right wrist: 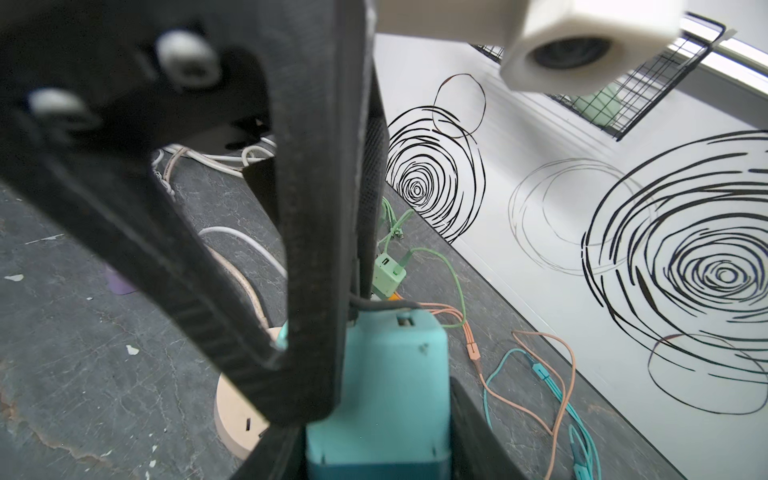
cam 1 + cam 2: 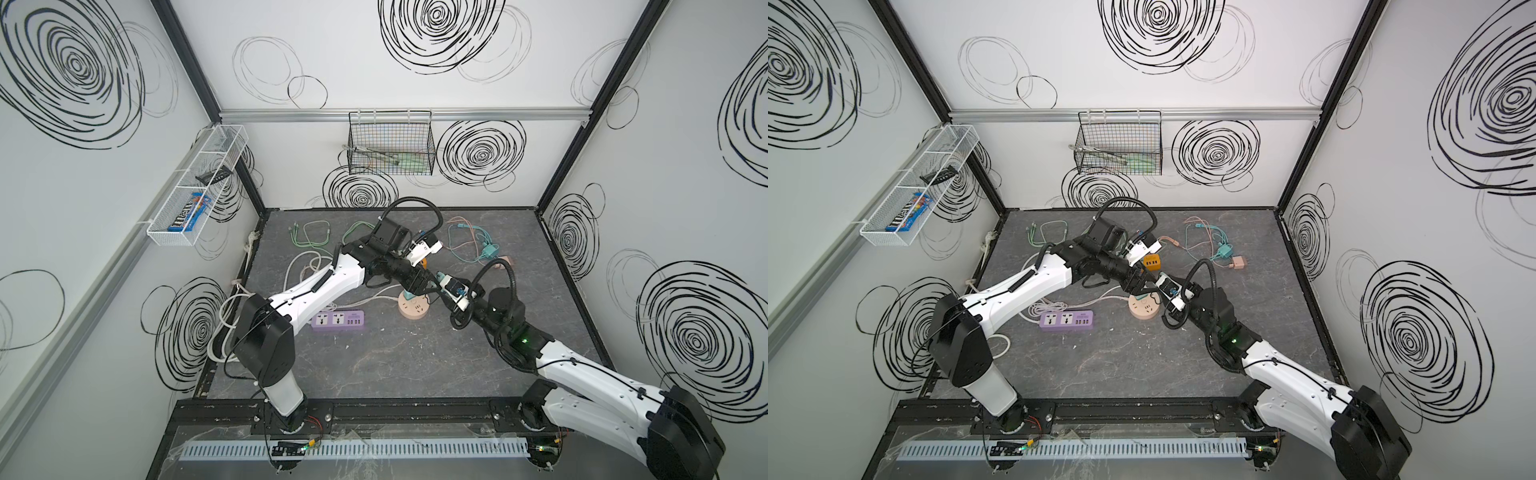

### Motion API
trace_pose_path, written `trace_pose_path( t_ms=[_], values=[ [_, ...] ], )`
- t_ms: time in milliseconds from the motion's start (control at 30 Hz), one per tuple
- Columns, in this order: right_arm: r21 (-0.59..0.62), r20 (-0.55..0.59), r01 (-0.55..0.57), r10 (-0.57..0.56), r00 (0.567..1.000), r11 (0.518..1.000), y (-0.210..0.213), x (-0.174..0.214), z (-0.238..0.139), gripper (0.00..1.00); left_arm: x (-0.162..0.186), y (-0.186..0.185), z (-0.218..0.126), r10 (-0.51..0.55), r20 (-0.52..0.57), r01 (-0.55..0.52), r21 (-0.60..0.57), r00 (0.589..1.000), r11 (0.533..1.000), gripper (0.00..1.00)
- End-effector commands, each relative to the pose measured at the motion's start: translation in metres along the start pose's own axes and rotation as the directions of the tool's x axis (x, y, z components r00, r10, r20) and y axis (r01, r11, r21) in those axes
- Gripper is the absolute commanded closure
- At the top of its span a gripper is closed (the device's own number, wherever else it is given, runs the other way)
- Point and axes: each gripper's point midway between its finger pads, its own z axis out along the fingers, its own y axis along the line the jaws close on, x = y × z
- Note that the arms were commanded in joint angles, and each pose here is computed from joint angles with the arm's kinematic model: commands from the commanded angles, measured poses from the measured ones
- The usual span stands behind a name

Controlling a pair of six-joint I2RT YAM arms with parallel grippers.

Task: Insert the plug
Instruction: 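Bring the teal charger to the left gripper, which grasps it, then open the right gripper and draw it back while the left holds the charger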

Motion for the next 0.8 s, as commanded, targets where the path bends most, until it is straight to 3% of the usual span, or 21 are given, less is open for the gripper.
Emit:
trace_pose_path(
  t_ms=[0, 167, 533, 600, 767],
  values=[
    [-0.011, 0.083, 0.027, -0.026, 0.996, 1.0, 0.001, -0.02, -0.001, 0.6, -0.01, -0.013, 0.001, 0.028, 0.029, -0.031, 0.074, 0.999, 0.997, 0.43],
    [-0.019, 0.091, 0.03, -0.028, 0.995, 0.999, 0.003, -0.021, -0.001, 0.6, -0.012, -0.015, -0.001, 0.031, 0.043, -0.035, 0.099, 0.999, 0.994, 0.51],
    [-0.068, 0.1, 0.027, -0.02, 0.995, 0.997, 0.011, -0.022, 0.0, 0.58, -0.017, -0.014, -0.007, 0.023, 0.076, -0.031, 0.112, 0.997, 0.993, 0.88],
    [-0.052, 0.079, -0.013, 0.017, 0.997, 0.999, 0.008, -0.019, 0.001, 0.52, -0.02, -0.01, -0.01, 0.027, 0.093, -0.034, 0.085, 0.995, 0.996, 1.0],
    [0.034, 0.022, -0.194, 0.193, 0.981, 0.98, -0.011, -0.014, -0.001, 0.21, -0.029, 0.001, -0.026, 0.007, 0.164, -0.013, 0.036, 0.986, 0.999, 1.0]
  ],
)
